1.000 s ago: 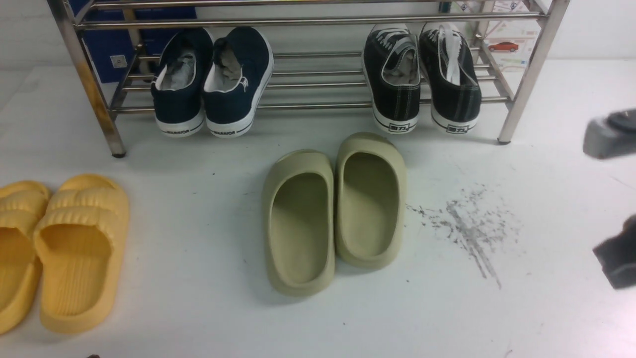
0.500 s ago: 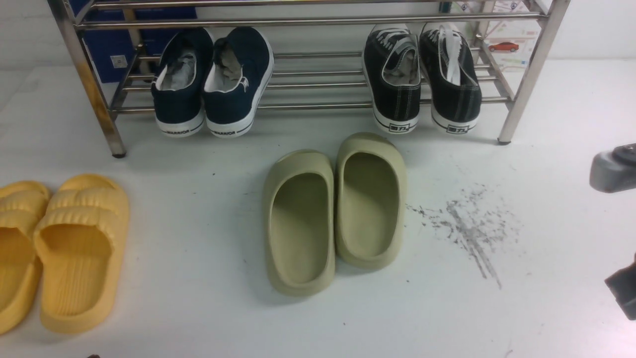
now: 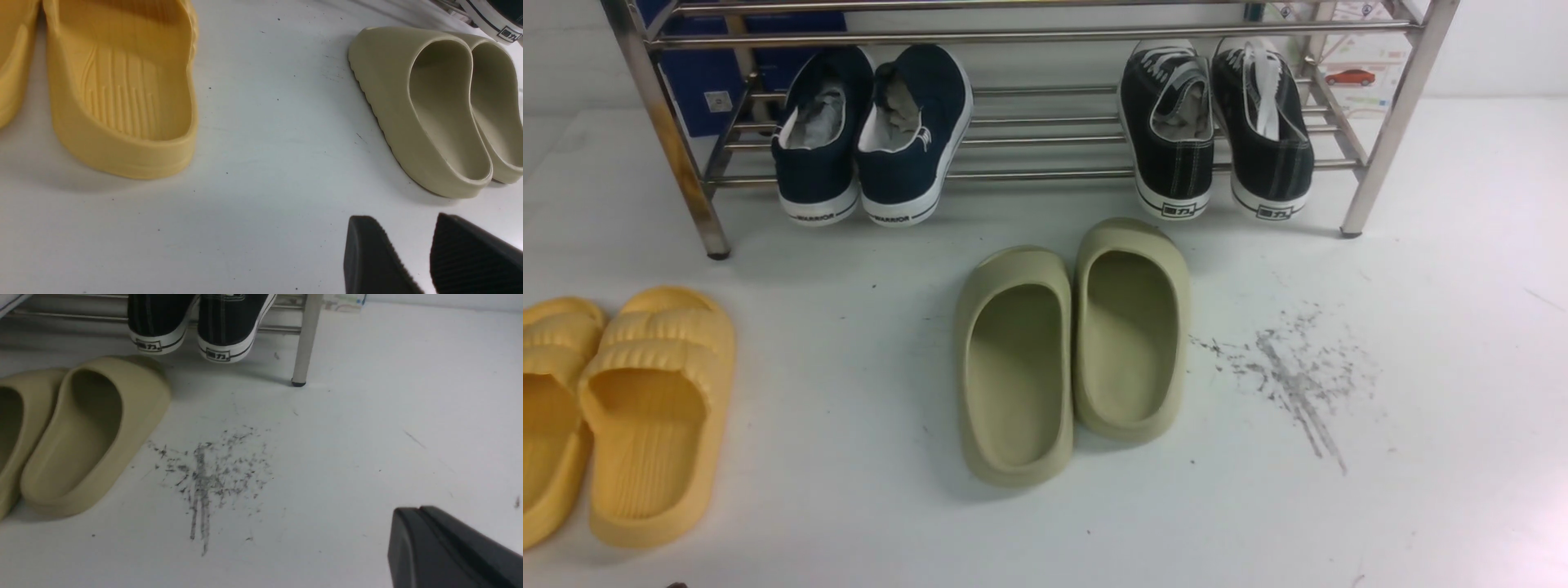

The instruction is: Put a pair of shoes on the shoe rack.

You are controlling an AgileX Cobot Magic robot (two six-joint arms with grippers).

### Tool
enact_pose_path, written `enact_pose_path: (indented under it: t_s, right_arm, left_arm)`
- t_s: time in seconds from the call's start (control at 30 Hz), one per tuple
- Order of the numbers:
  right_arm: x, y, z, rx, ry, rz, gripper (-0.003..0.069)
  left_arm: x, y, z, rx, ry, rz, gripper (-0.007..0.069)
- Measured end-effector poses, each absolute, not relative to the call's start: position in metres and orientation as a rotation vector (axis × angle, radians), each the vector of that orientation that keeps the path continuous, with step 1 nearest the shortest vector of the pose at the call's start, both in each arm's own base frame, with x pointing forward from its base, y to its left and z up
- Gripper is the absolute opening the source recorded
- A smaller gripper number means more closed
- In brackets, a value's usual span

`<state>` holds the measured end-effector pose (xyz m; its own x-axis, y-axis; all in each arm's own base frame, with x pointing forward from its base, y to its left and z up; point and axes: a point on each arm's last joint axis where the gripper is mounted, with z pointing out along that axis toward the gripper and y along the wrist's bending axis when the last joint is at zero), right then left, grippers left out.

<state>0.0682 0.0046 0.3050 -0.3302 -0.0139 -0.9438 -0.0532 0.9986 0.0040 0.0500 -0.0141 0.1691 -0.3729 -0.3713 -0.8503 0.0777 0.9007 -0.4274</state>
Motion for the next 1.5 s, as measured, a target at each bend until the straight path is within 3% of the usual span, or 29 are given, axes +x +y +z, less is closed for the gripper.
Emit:
enact_pose_path:
  t_s: [0.17,0.37,1.5]
  right_arm:
    - [0.047,-0.001,0.239,-0.045,1.813,-0.072,0.0031]
    - [0.050,-0.002,0.173,-0.049,1.918,-0.083,0.0036]
    - [0.052,-0.002,0.174,-0.015,1.881,-0.059,0.0085]
  left_arm:
    - [0.050,-0.014,0.169,-0.216,1.899,-0.480,0.0239]
    - [0.050,-0.014,0.169,-0.216,1.904,-0.480,0.0239]
    - [0.050,-0.014,0.168,-0.216,1.908,-0.479,0.0239]
